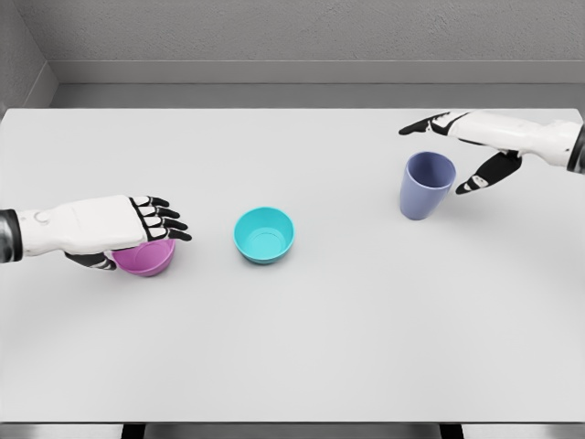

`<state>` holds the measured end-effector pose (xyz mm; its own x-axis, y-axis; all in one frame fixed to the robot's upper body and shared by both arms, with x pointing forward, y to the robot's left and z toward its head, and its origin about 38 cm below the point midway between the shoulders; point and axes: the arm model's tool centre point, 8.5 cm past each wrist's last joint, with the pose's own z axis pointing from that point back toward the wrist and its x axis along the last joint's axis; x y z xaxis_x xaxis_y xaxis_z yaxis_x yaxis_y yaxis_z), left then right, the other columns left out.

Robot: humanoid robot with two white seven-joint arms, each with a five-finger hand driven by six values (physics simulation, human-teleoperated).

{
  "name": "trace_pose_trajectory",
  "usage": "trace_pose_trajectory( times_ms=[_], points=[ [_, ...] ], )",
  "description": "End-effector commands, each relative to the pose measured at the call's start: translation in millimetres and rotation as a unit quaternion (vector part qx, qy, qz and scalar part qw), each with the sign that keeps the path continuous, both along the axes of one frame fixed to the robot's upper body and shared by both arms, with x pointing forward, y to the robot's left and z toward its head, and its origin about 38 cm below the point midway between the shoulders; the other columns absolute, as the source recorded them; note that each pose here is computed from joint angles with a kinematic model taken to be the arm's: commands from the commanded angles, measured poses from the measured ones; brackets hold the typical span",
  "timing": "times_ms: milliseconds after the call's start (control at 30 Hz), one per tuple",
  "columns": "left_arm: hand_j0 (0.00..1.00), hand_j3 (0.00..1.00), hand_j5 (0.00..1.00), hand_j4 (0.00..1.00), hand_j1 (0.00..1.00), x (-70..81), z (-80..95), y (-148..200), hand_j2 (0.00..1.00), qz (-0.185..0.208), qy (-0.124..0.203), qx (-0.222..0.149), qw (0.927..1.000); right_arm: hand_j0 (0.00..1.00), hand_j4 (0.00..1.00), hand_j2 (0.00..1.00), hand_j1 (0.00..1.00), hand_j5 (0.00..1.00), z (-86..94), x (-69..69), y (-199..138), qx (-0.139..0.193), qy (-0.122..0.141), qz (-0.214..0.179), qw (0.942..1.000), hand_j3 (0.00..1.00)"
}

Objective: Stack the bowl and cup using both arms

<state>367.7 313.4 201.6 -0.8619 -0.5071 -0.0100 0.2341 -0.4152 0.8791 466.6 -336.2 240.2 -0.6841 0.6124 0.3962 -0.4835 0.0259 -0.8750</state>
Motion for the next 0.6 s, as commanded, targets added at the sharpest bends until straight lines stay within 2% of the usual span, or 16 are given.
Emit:
trace_pose_trajectory(
  times_ms=[0,567],
  points=[
    [1.00,1.00,1.00,1.00,1.00,1.0,-1.6,-1.3,1.00,0.001,-0.001,0.000,1.0000,1.00,1.00,1.00,1.00,1.00,-2.7,-0.4,1.5,0.002,0.005,0.001,1.0000,1.00],
    [1.00,1.00,1.00,1.00,1.00,0.2,-8.3,2.6,1.00,0.004,0.007,0.008,0.9999,1.00,1.00,1.00,1.00,1.00,-11.9,3.7,7.0,0.008,0.014,0.000,0.9999,1.00]
  ],
)
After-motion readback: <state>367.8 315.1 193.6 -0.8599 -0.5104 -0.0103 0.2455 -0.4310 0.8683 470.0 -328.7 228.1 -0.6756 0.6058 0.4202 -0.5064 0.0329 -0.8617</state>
